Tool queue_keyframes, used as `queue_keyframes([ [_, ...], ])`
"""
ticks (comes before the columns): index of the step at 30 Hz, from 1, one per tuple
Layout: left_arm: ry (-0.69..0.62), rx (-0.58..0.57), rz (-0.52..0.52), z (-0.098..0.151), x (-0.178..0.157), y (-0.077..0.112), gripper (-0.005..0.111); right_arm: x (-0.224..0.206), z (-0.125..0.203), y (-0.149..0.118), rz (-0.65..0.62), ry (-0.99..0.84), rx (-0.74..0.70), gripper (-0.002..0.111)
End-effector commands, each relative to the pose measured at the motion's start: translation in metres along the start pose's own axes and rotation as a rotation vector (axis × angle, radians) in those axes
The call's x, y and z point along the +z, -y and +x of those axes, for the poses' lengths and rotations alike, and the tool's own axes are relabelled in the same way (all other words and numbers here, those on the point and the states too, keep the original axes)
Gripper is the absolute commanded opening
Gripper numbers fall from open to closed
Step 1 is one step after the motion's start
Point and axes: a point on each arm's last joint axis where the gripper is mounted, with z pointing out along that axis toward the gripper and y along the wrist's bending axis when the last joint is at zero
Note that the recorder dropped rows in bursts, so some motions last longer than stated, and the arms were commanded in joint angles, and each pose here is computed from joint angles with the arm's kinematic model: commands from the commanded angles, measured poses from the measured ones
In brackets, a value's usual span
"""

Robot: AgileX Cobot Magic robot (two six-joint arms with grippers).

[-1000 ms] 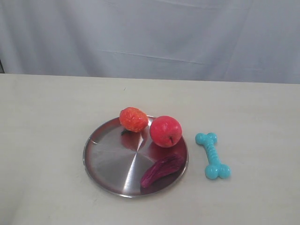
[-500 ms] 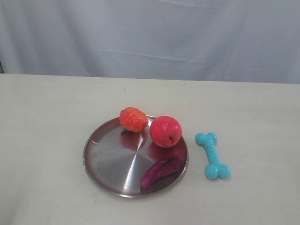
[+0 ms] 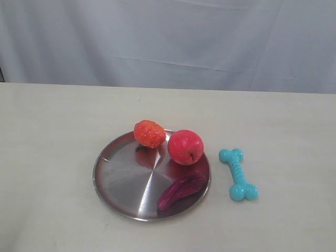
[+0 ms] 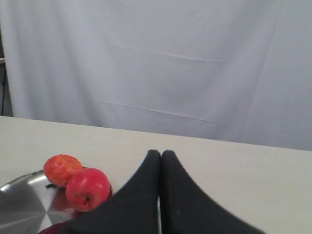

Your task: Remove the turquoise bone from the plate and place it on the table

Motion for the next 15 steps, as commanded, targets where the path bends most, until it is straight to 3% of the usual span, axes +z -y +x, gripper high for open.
queue_keyframes([
  [1, -0.001, 0.001, 0.003, 0.001, 0.0, 0.0, 0.0, 0.005, 0.022, 0.004, 0.063, 0.002, 0.004, 0.0],
  [15, -0.001, 0.001, 0.003, 0.001, 0.0, 0.0, 0.0, 0.018, 0.079, 0.008, 0.082, -0.068, -0.017, 0.0],
])
